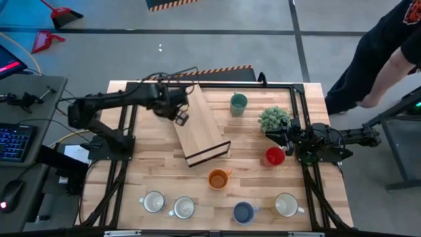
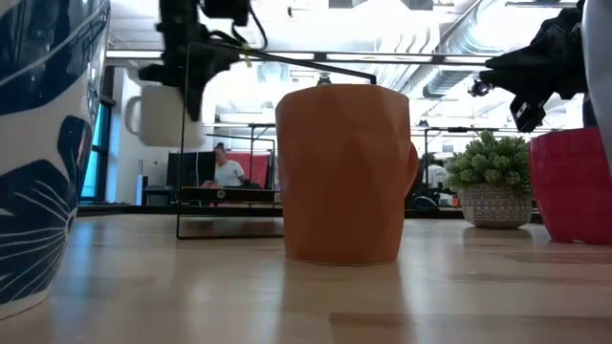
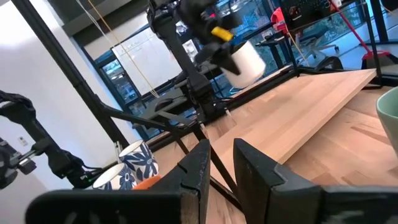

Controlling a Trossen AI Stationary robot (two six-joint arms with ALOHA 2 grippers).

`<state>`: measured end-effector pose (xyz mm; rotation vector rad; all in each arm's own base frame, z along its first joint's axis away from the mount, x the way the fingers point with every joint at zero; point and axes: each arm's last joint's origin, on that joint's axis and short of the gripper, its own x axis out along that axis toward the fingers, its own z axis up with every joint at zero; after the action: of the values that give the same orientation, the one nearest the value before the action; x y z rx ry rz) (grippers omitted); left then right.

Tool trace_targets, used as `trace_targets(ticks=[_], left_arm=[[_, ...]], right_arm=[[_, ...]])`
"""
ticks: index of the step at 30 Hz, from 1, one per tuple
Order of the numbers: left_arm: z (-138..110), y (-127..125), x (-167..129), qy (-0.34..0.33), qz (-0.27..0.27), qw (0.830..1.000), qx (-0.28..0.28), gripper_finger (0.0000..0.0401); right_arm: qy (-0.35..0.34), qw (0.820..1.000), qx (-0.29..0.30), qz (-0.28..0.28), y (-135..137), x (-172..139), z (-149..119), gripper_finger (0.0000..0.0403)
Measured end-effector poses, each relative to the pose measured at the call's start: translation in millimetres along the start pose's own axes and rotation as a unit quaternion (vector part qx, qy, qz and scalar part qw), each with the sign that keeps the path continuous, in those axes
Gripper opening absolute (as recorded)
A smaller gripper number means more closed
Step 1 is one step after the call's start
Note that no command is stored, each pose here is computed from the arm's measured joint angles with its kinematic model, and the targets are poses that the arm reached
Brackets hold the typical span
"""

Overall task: Place coffee mugs
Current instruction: Put the white green mug on the shelf

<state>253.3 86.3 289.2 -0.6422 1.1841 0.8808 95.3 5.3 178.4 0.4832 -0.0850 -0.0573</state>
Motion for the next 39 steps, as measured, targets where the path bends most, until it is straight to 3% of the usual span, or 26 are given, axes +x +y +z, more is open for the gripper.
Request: trace_targets(ticks=[7,14,27,39], left_arm=[[37,-7,34,0.04,0.027,0.999,-0.007,0.0007],[55,-13,69,0.053,0.03,0.998,-0.014,0.0007],[80,19,75,0.024,0.031,0.999,-0.034,0.0007],[85,23,76,0.019,0.012,0.998,-0.05,0.0007]], right_arm=[[-0.004,1.0,0.001,0.002,0,0,1,0.0058],[0.003,1.0,0.015,0.013,1,0,0,0.0058],[0.018,0.998,0.048,0.038,2,0,0,0.0058],[0.018,0.998,0.048,0.038,2,0,0,0.0058]])
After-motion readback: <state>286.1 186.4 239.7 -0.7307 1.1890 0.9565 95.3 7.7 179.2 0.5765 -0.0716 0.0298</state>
